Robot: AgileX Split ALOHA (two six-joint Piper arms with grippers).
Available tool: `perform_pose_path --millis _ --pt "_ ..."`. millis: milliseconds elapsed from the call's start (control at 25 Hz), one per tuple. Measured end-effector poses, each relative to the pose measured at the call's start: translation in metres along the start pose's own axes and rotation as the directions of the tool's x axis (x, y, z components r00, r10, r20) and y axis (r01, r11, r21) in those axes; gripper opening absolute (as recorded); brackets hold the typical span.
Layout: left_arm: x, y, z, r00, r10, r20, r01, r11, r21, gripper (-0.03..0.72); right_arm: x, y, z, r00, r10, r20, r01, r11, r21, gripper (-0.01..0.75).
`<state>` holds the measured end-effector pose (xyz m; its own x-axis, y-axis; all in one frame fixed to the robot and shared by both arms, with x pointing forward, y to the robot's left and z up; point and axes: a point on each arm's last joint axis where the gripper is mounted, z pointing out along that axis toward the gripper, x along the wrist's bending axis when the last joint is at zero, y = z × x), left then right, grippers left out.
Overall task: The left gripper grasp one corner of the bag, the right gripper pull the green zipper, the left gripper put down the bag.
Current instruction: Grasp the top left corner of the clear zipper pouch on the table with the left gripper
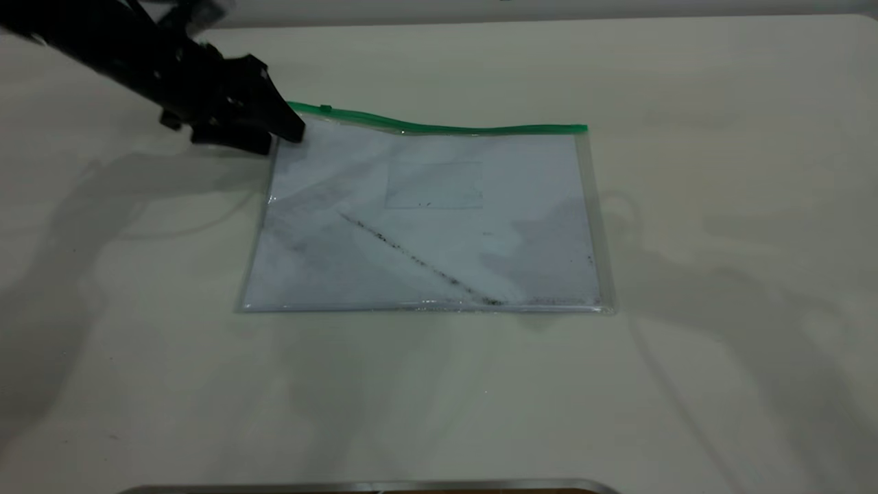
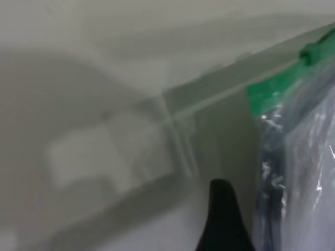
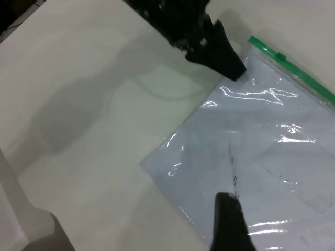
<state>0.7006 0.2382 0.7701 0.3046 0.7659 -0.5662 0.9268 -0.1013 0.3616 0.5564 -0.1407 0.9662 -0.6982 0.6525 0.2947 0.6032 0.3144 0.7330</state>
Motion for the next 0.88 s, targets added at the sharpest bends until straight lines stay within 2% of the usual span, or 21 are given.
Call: perform_pose_path --millis 160,280,400,880 --pt "-0.002 0.000 0.006 0.998 0.014 0.059 -0.012 0.999 -0.044 0.588 0.000 0.000 0.000 1.000 0.000 -0.001 0.000 1.000 0.000 0.530" --pt "-0.007 0.003 0.007 0.996 0.026 0.087 -0.019 0.997 -0.072 0.554 0.000 0.000 0.000 1.000 0.000 -0.001 0.000 1.000 0.000 0.530" --pt "-0.012 0.003 0.012 0.995 0.050 0.088 -0.044 0.997 -0.066 0.514 0.000 0.000 0.000 1.000 0.000 -0.001 0.000 1.000 0.000 0.530" --pt "-0.021 0.001 0.021 0.994 0.071 0.083 -0.066 0.996 -0.053 0.481 0.000 0.000 0.000 1.000 0.006 0.005 -0.006 1.000 -0.004 0.530"
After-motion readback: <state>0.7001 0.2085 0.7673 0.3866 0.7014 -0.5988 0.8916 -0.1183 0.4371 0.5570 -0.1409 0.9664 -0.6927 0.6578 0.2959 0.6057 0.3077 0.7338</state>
